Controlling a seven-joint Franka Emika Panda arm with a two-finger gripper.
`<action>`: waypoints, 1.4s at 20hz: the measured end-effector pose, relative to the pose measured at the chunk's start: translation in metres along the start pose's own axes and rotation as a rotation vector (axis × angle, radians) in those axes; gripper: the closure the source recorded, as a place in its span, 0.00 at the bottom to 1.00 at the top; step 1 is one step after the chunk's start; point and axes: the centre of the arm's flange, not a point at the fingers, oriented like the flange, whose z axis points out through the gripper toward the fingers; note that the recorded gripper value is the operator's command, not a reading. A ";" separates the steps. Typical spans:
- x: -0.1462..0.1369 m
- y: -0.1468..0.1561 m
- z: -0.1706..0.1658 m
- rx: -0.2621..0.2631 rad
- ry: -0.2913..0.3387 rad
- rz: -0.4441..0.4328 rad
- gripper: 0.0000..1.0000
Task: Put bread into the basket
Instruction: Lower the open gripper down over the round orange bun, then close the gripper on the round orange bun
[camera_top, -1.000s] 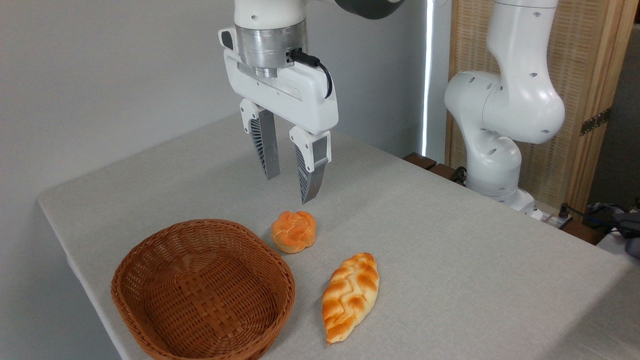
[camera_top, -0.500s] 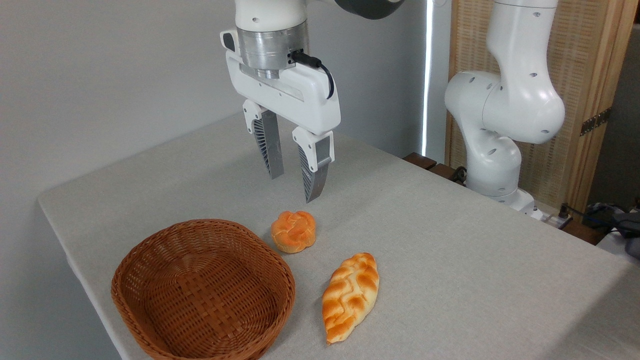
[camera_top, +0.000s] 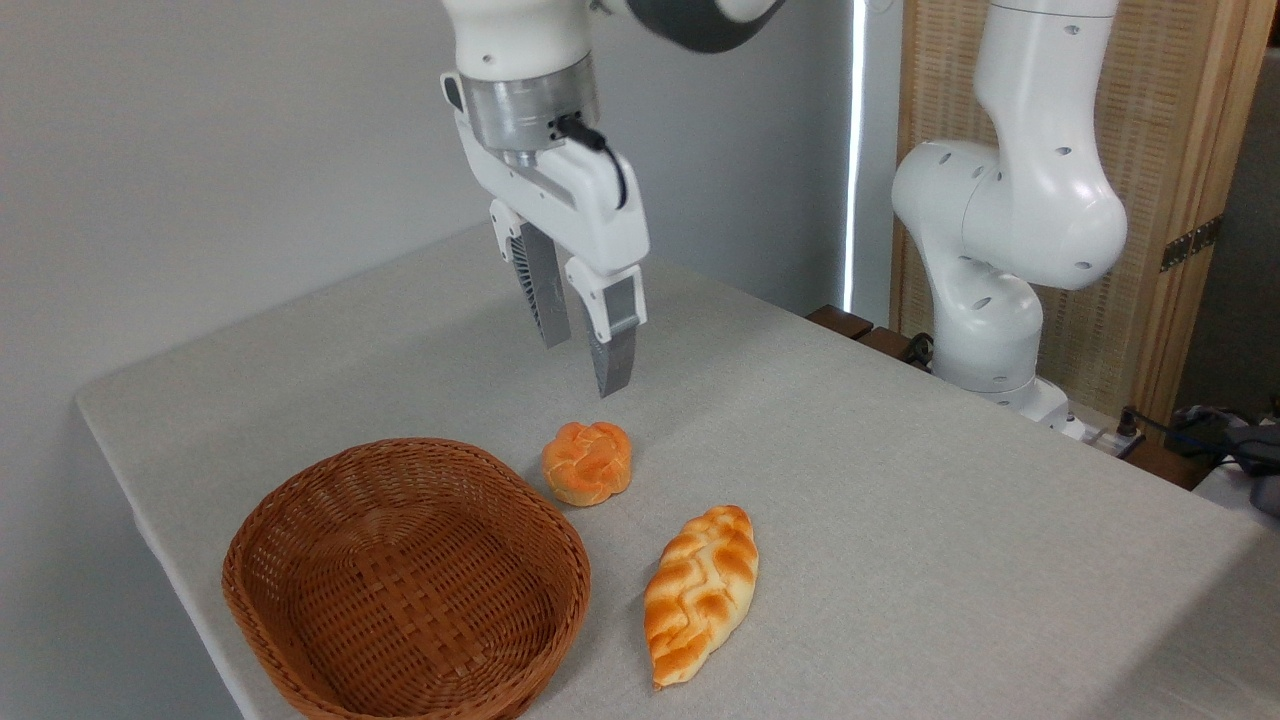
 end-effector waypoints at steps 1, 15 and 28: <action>0.006 0.007 0.008 -0.006 -0.008 0.019 0.00; 0.007 0.017 0.120 0.015 0.000 0.088 0.00; 0.003 0.019 0.133 -0.001 -0.018 0.088 0.39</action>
